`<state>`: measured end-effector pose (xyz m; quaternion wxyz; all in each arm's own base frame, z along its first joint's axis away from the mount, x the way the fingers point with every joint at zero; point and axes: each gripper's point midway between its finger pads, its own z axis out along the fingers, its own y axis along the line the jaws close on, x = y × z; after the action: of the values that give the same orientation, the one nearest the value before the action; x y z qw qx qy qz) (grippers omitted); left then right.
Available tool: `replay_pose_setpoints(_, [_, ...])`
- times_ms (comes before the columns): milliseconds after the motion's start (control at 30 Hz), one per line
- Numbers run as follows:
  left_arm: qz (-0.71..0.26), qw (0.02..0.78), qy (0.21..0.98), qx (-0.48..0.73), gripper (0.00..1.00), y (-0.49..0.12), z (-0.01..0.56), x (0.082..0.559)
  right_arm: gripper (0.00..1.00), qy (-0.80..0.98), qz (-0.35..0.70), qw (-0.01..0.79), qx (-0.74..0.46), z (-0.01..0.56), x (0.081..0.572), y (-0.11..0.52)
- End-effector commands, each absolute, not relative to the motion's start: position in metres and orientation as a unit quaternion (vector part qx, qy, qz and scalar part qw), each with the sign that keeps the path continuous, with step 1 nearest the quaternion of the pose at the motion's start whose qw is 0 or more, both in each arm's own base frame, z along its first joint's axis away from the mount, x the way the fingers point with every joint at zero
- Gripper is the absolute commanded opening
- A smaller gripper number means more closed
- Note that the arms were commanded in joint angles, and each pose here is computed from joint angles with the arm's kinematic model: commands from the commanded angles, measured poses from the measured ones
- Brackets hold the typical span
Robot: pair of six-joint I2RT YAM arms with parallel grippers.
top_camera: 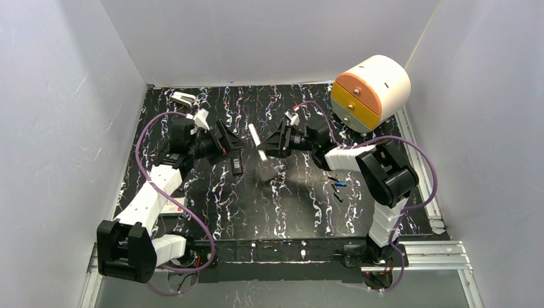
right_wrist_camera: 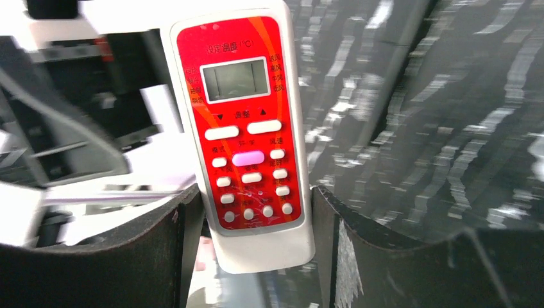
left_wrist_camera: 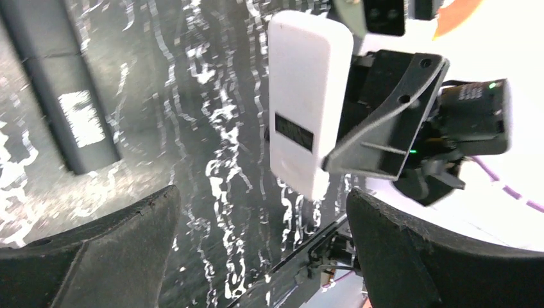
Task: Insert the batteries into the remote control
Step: Pick up the remote control from the center of the board, then adjust the remote control.
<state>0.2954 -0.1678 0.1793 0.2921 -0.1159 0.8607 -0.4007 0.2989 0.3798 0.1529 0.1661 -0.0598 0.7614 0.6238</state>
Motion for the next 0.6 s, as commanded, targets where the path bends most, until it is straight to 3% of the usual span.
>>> replay_pose_setpoints(0, [-0.482, 0.338, 0.806, -0.064, 0.98, -0.189, 0.24, 0.309, 0.44, 0.604, 0.777, 0.148, -0.096, 0.265, 0.265, 0.375])
replay_pose_setpoints(167, [-0.526, 0.325, 0.785, -0.04, 0.99, -0.203, 0.259, 0.314, 0.44, 0.559, 0.818, 0.102, -0.089, 0.289, 0.248, 0.371])
replay_pose_setpoints(567, [-0.56, 0.365, 0.743, -0.019, 0.99, -0.205, 0.282, 0.303, 0.44, 0.562, 0.818, 0.086, -0.082, 0.285, 0.244, 0.381])
